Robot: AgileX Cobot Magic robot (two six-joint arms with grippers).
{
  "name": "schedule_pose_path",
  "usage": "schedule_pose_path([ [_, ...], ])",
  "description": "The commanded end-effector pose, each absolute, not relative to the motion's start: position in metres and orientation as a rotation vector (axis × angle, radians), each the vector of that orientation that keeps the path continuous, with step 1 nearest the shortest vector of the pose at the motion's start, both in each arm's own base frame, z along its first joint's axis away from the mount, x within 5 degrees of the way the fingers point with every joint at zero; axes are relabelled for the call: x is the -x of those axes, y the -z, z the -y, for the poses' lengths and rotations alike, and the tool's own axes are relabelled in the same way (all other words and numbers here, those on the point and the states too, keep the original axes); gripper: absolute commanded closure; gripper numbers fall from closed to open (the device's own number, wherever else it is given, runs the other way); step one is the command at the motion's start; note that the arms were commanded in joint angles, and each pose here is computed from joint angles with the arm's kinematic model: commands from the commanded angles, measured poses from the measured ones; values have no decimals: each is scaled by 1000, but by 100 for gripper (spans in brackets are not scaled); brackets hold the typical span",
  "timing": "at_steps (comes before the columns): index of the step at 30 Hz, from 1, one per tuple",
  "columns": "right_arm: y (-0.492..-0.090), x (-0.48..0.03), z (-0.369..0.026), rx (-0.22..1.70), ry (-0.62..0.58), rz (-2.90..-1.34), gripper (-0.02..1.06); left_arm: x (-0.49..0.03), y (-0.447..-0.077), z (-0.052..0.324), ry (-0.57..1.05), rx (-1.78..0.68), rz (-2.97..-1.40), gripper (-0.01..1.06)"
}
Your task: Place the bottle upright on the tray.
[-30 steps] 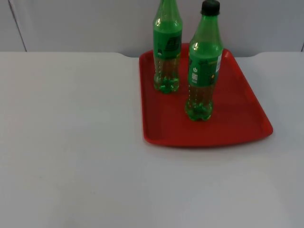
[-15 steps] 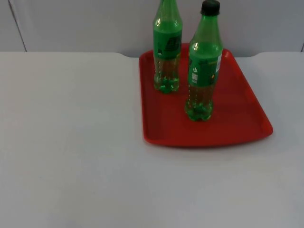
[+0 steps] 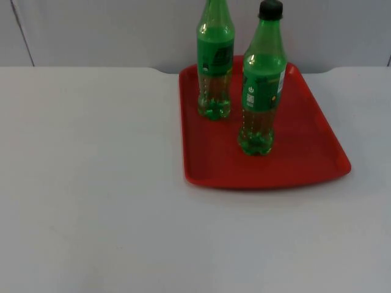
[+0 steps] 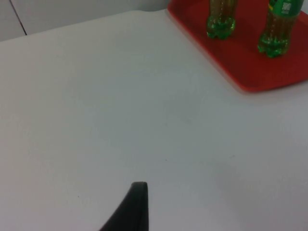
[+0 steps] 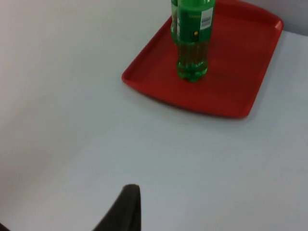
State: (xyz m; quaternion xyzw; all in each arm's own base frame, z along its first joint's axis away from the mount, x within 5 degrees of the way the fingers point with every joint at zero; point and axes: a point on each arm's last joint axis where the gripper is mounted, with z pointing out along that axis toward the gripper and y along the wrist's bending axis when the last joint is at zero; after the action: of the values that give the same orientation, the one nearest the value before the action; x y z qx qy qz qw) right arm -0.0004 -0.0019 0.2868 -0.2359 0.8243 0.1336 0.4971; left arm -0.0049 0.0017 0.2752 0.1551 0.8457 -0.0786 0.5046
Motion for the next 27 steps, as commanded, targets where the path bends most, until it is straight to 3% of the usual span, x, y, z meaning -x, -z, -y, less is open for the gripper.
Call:
schedule_pose_path([
  [1,-286,8,6,574,-328,-1963,-1,4,-275,-2,183,-371,-2037,0],
  [27,-280,6,5,591,-330,-1979,-1,4,-275,-3,179,-371,-2036,0],
])
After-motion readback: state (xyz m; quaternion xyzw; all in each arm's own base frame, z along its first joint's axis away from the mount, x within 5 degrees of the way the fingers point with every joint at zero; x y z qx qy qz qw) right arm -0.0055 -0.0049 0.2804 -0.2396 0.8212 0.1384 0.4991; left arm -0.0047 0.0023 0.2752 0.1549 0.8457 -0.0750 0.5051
